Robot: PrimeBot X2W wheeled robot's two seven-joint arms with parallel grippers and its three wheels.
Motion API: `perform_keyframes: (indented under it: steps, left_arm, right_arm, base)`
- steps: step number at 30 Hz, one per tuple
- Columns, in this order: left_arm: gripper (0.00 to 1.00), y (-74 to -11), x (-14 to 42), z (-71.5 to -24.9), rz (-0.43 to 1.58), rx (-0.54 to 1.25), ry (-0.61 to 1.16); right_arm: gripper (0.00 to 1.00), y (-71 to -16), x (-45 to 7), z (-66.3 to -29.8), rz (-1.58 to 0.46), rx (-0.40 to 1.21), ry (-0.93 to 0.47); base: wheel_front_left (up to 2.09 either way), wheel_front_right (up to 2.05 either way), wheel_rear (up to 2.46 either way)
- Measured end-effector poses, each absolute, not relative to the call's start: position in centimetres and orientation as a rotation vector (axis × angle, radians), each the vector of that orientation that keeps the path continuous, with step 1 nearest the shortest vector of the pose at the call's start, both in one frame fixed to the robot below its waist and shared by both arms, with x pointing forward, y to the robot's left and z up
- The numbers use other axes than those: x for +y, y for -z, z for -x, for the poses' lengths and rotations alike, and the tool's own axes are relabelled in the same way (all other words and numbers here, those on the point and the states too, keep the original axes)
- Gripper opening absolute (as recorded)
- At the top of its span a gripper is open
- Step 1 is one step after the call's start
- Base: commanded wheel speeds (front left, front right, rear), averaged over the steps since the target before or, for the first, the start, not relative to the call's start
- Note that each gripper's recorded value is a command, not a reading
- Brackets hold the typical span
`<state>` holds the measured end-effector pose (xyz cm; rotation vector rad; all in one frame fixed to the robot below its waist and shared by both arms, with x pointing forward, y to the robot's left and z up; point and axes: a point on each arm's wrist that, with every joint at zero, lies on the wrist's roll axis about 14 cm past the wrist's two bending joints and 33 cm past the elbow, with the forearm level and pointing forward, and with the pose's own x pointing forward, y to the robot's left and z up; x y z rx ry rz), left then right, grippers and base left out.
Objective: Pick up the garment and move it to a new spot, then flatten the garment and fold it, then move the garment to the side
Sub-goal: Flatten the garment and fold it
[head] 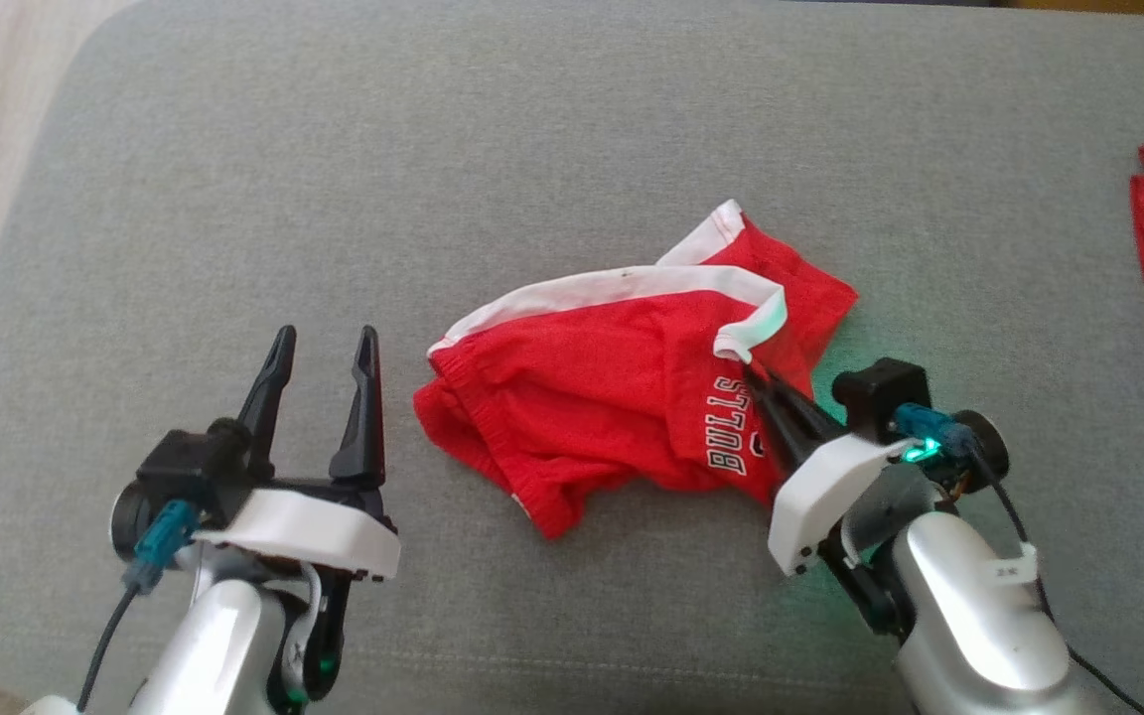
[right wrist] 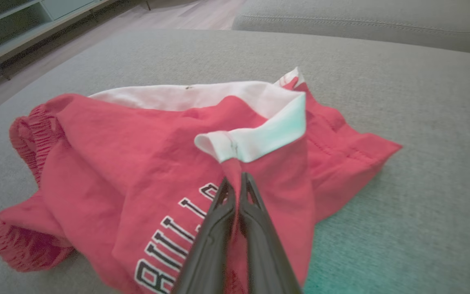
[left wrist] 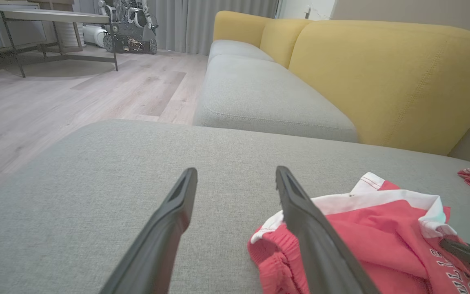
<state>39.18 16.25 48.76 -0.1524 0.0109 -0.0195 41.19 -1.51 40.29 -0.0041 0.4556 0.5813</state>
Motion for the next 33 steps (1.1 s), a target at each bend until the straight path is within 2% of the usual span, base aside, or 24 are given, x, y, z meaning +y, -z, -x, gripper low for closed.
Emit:
perform_keyframes:
  steps: [5, 11, 12, 13, 14, 18, 21, 26, 33]
  left_arm:
    - [1.00, -48.7, 15.5, -39.5, 0.157, 0.011, 0.041]
    - [1.00, -48.8, 15.2, -39.9, 0.153, 0.003, 0.060]
    - [1.00, -48.7, 15.0, -39.9, 0.154, 0.006, 0.066]
    - [1.00, -48.6, 14.8, -40.0, 0.157, 0.011, 0.072]
    - [1.00, -48.4, 14.7, -40.0, 0.159, 0.015, 0.074]
    - [1.00, -48.0, 14.3, -40.1, 0.153, 0.025, 0.087]
    - [1.00, -48.1, 14.2, -40.1, 0.154, 0.023, 0.090]
    - [1.00, -48.5, 14.0, -40.1, 0.154, 0.011, 0.099]
    - [1.00, -49.3, 13.9, -39.6, 0.145, -0.008, 0.106]
  right_arm:
    - [0.00, -41.0, -3.2, -42.1, -0.024, 0.418, -0.520]
    - [0.00, -42.3, -8.0, -43.9, -0.091, 0.375, -0.359]
    - [0.18, -42.1, -8.8, -44.0, -0.097, 0.379, -0.336]
    - [0.47, -41.8, -9.5, -43.9, -0.111, 0.391, -0.312]
    - [1.00, -41.2, -10.2, -43.6, -0.123, 0.410, -0.288]
    - [1.00, -39.6, -12.8, -42.7, -0.156, 0.457, -0.204]
    - [1.00, -40.0, -13.5, -42.7, -0.168, 0.431, -0.177]
    - [1.00, -43.9, -14.2, -43.6, -0.153, 0.288, -0.168]
    - [1.00, -48.9, -14.7, -42.3, -0.101, 0.140, -0.175]
  base:
    - [0.00, 0.00, 0.00]
    - [0.00, 0.00, 0.00]
    - [0.00, 0.00, 0.00]
    - [0.00, 0.00, 0.00]
    - [0.00, 0.00, 0.00]
    - [0.00, 0.00, 0.00]
    - [0.00, 0.00, 0.00]
    - [0.00, 0.00, 0.00]
    - [0.00, 0.00, 0.00]
